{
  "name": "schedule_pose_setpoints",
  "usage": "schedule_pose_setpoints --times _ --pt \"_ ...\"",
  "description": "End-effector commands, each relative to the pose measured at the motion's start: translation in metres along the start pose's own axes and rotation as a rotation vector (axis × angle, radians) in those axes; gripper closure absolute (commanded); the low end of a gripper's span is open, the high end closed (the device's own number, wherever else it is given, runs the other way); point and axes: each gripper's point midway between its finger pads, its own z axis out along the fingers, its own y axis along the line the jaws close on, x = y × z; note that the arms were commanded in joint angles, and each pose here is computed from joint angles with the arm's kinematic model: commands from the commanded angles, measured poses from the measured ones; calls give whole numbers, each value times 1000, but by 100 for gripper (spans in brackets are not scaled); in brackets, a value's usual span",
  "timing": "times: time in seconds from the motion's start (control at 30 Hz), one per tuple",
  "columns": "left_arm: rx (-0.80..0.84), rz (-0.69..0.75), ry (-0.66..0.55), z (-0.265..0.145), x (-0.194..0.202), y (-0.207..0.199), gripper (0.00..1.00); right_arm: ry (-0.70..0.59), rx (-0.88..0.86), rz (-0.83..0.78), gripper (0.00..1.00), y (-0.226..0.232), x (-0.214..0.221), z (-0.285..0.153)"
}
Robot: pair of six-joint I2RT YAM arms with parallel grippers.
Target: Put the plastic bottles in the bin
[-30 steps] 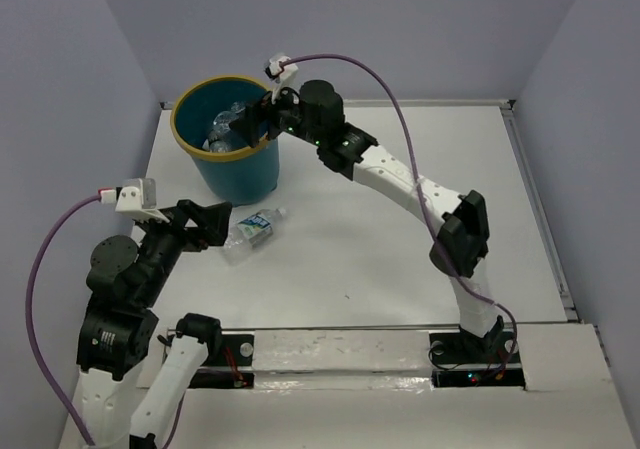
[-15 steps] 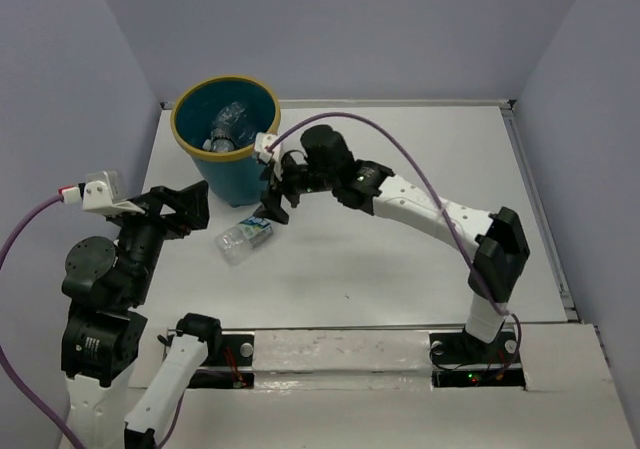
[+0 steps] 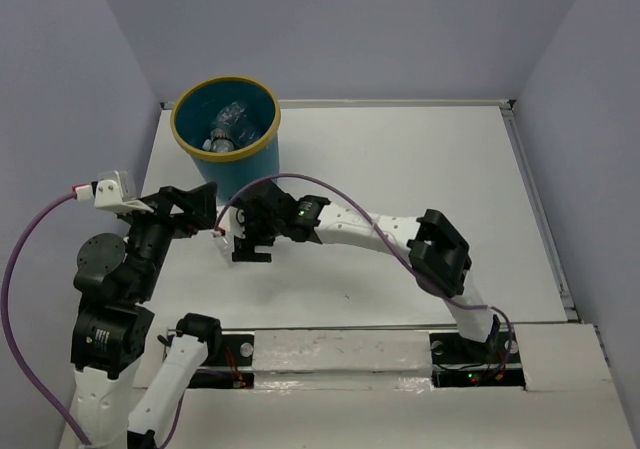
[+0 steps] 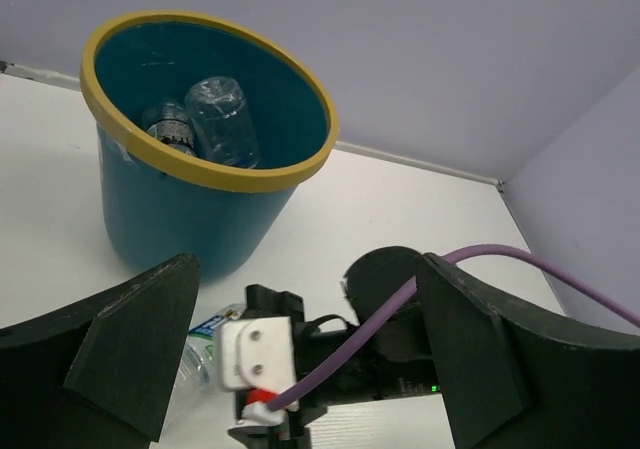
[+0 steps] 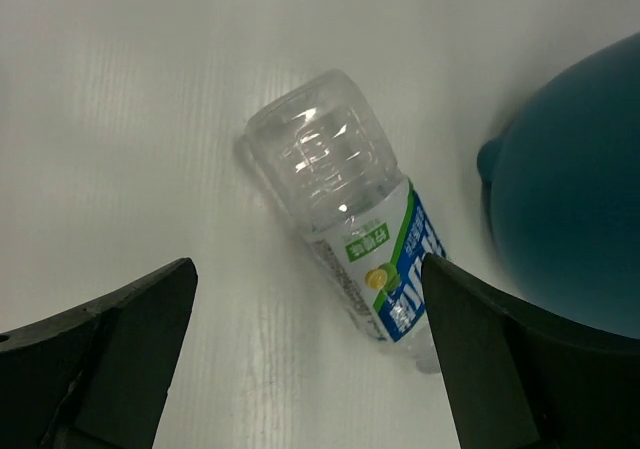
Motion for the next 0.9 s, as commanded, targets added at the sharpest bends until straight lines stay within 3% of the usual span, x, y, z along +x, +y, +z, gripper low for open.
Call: schedule_pose_setpoints --times 0.0,0.4,0.6,0.73,0.77,0.8,0.87 --pt "102 -24 -34 -1 -6 -19 1 49 99 -185 1 -14 -9 30" --pt "154 -57 114 3 37 -22 1 84 186 -335 0 -48 -4 80" --pt "124 -58 180 3 62 -12 1 96 137 -320 1 -36 15 101" --pt "109 -56 186 2 65 -8 1 93 140 -288 7 -34 19 103" --pt "110 -58 185 2 65 -8 1 92 155 -280 15 -34 22 103" --pt "111 -57 182 2 64 -8 1 71 170 -283 15 -37 17 104" --pt "115 -56 178 2 62 -10 1 40 231 -271 32 -45 9 98"
